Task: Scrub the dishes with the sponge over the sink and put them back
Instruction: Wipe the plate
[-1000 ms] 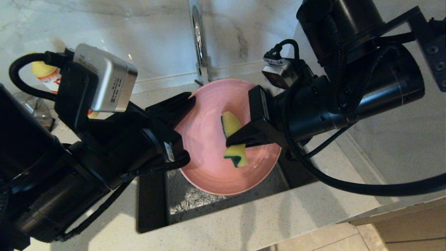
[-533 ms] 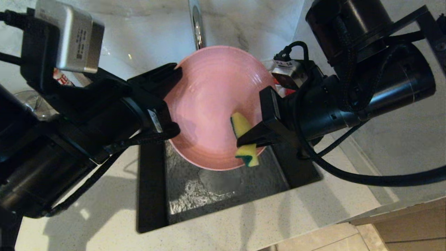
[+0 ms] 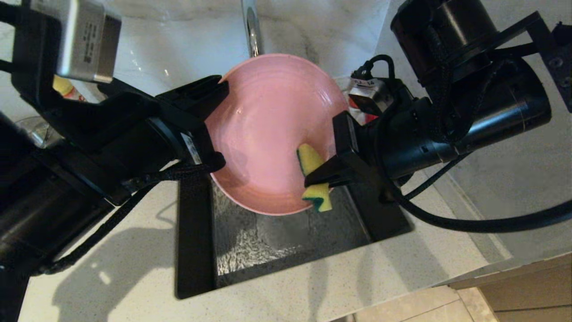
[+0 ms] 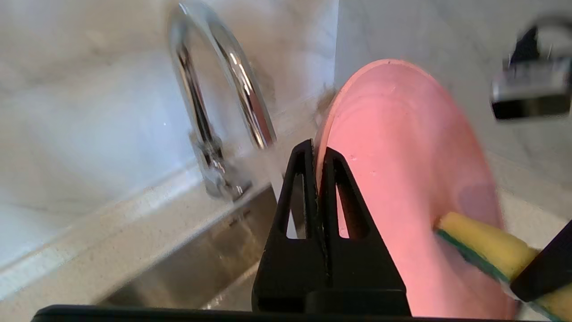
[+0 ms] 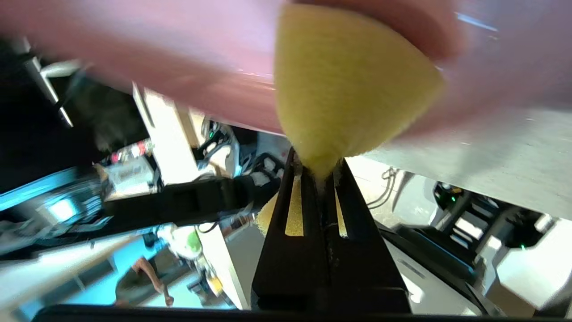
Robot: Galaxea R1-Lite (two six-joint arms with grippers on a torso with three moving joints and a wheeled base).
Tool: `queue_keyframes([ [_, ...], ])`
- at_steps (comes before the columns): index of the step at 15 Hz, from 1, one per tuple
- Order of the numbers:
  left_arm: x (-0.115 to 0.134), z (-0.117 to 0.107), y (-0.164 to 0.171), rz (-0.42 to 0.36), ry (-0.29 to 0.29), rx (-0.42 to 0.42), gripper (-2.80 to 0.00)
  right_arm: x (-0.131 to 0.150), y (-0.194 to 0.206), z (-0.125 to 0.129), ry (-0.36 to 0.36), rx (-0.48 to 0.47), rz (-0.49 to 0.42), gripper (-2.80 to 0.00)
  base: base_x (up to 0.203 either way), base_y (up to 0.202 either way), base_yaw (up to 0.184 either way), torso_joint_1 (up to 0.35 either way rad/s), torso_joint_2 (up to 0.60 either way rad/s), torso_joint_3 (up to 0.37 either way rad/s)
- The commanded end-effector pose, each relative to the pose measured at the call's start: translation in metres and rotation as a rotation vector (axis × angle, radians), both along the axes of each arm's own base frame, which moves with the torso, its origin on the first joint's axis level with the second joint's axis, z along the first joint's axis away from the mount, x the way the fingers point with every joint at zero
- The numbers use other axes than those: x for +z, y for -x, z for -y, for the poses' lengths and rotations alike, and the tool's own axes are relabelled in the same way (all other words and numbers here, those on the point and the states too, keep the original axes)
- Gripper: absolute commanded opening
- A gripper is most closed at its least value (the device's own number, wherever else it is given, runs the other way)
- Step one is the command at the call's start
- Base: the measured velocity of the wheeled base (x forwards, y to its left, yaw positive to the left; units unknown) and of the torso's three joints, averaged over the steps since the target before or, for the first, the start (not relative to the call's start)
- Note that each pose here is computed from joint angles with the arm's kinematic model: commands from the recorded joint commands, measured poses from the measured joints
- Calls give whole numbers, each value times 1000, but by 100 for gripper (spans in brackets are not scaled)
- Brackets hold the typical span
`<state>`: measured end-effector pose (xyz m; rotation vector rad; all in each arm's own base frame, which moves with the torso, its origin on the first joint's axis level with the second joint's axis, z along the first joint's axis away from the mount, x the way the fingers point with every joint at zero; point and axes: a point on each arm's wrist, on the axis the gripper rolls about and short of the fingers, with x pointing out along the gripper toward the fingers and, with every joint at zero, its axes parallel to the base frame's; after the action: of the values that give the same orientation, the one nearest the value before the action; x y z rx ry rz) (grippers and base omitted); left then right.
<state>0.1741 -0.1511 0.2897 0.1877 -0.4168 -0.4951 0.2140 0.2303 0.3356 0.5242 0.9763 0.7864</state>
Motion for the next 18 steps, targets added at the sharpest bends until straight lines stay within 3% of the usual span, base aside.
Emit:
queue_keyframes([
  [1,-13,5,-5,-34,-28,0,-280,-4,4,-12,-1,36,-3,-280,0,0,0,0,0,0],
  [9,-29,6,-1,-69,-51,-26,-280,-4,5,-27,-33,76,48,-280,0,0,0,0,0,0],
  [13,-36,-1,11,-81,-63,-40,-280,6,-3,-12,-66,27,86,-280,0,0,0,0,0,0],
  [18,-25,-10,24,-47,-24,-56,-280,9,-17,8,-63,-46,94,-280,0,0,0,0,0,0],
])
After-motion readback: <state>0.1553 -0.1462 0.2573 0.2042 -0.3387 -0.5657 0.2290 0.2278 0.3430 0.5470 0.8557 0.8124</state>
